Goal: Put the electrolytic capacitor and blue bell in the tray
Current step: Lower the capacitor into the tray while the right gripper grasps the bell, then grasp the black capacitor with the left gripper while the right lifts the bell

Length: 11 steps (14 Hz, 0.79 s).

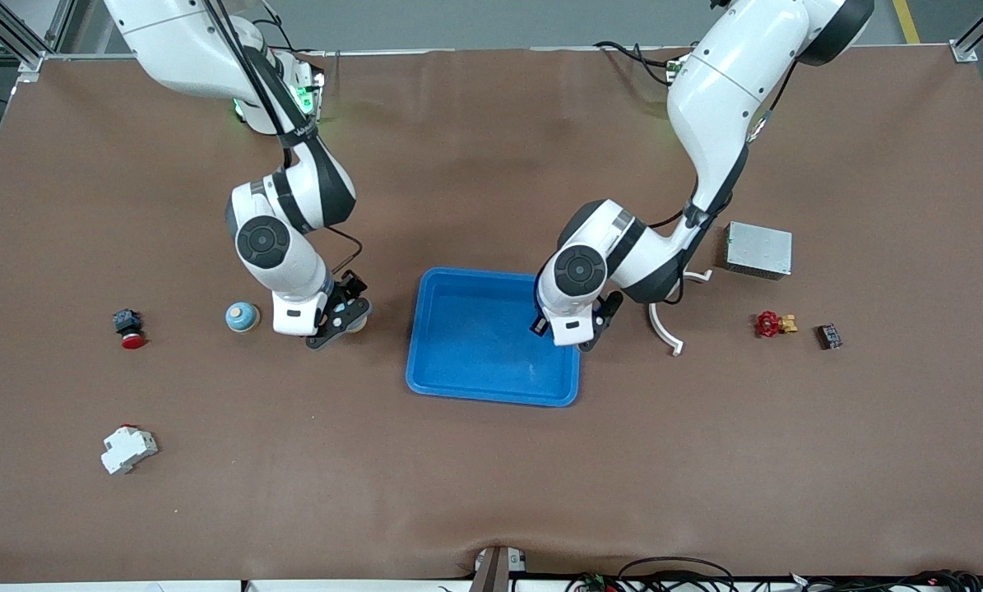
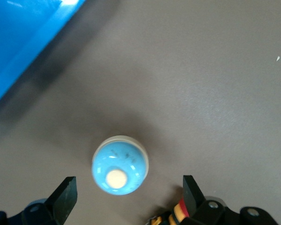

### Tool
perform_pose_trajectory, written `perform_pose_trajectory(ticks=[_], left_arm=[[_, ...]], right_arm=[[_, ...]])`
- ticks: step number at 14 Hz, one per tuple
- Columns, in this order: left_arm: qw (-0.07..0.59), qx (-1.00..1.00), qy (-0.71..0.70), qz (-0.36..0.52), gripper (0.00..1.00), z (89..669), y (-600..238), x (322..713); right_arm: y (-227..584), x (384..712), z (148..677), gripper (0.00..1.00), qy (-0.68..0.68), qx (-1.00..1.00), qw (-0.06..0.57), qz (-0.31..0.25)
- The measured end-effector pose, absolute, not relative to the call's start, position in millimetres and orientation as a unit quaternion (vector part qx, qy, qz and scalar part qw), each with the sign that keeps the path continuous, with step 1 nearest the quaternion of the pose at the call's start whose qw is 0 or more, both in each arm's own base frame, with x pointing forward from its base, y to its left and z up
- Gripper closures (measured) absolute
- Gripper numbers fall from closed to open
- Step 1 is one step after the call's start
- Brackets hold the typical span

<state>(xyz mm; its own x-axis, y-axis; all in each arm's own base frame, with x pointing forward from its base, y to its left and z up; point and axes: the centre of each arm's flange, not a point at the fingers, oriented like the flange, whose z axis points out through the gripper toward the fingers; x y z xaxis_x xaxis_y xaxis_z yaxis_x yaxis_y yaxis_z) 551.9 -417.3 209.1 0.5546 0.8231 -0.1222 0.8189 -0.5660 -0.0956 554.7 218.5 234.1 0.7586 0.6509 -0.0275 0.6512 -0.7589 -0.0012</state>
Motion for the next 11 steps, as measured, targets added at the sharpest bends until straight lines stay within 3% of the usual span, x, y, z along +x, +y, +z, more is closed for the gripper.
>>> perform_pose_trajectory(ticks=[2, 3, 8, 11], left_arm=[[-0.001, -0.880, -0.470, 0.064, 0.05, 240, -415, 566], [-0.003, -0.880, -0.471, 0.058, 0.00, 262, -409, 575], [-0.001, -0.910, -0.413, 0.025, 0.00, 391, -324, 628], [0.012, -0.934, -0.357, 0.018, 0.00, 436, -257, 642]], right_arm=[[214, 556, 226, 0.00, 0.353, 0.936, 0.005, -0.014], [215, 556, 222, 0.00, 0.354, 0.935, 0.005, -0.015], [225, 547, 202, 0.00, 0.364, 0.931, 0.001, -0.029], [227, 544, 194, 0.00, 0.366, 0.930, 0.001, -0.036]])
